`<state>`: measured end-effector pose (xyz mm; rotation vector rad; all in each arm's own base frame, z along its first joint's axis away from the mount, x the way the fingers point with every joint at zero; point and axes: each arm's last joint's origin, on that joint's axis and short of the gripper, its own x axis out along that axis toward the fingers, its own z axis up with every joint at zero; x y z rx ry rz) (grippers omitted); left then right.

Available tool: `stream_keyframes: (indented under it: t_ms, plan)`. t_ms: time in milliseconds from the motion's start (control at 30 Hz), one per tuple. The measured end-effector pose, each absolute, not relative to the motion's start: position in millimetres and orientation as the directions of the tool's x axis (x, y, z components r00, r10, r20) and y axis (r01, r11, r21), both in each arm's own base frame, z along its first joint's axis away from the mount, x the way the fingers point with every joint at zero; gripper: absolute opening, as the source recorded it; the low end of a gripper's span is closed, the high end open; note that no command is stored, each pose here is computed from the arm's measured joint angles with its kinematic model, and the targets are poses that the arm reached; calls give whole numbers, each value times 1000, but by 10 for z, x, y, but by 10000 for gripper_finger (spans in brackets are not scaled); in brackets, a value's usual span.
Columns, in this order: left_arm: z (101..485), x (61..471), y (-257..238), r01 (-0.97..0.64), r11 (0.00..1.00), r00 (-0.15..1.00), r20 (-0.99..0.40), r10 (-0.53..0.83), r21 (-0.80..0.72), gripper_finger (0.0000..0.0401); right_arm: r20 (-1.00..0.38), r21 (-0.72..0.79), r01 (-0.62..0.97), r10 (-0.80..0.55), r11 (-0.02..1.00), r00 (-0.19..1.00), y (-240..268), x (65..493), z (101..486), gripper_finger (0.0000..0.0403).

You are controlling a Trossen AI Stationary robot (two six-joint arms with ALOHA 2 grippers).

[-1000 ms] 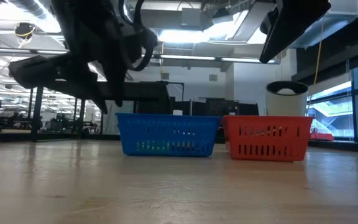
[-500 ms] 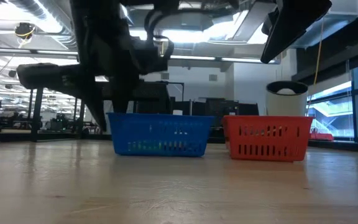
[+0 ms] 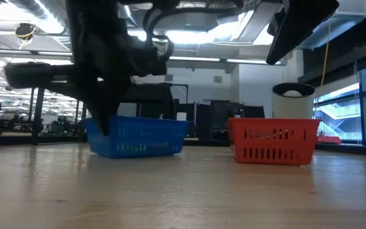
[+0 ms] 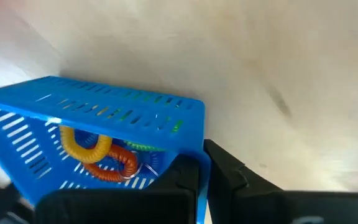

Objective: Pick & Place Office Desk Supplies
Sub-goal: Put the blue bin with wrist bands on the shelf

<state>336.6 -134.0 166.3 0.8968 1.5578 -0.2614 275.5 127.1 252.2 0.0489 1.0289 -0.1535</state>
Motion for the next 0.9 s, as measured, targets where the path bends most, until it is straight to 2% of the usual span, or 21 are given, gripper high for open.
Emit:
stream_keyframes:
  t_ms: [133, 267, 333, 467, 600, 900]
  plan:
    - [1739, 3253, -1440, 579, 770, 9, -947, 322, 268, 7, -856, -32, 150, -104, 988, 506, 1272, 2756, 2521, 132]
    - [1807, 3184, -1486, 361, 909, -40, -971, 236, 206, 6, -855, -35, 152, -108, 988, 507, 1270, 2756, 2522, 132]
    - [1820, 3178, -1490, 268, 945, -50, -977, 206, 185, 9, -855, -35, 152, -108, 988, 508, 1271, 2756, 2522, 132]
    - [1822, 3174, -1515, 189, 967, -51, -982, 182, 169, 16, -854, -29, 162, -108, 986, 508, 1270, 2757, 2522, 132]
    - [1820, 3218, -1508, 118, 973, 0, -980, 201, 200, 28, -854, -3, 203, -109, 979, 509, 1271, 2757, 2523, 132]
    - [1850, 3270, -1407, 79, 972, 1, -976, 220, 219, 90, -859, 0, 200, -103, 980, 502, 1253, 2715, 2561, 133]
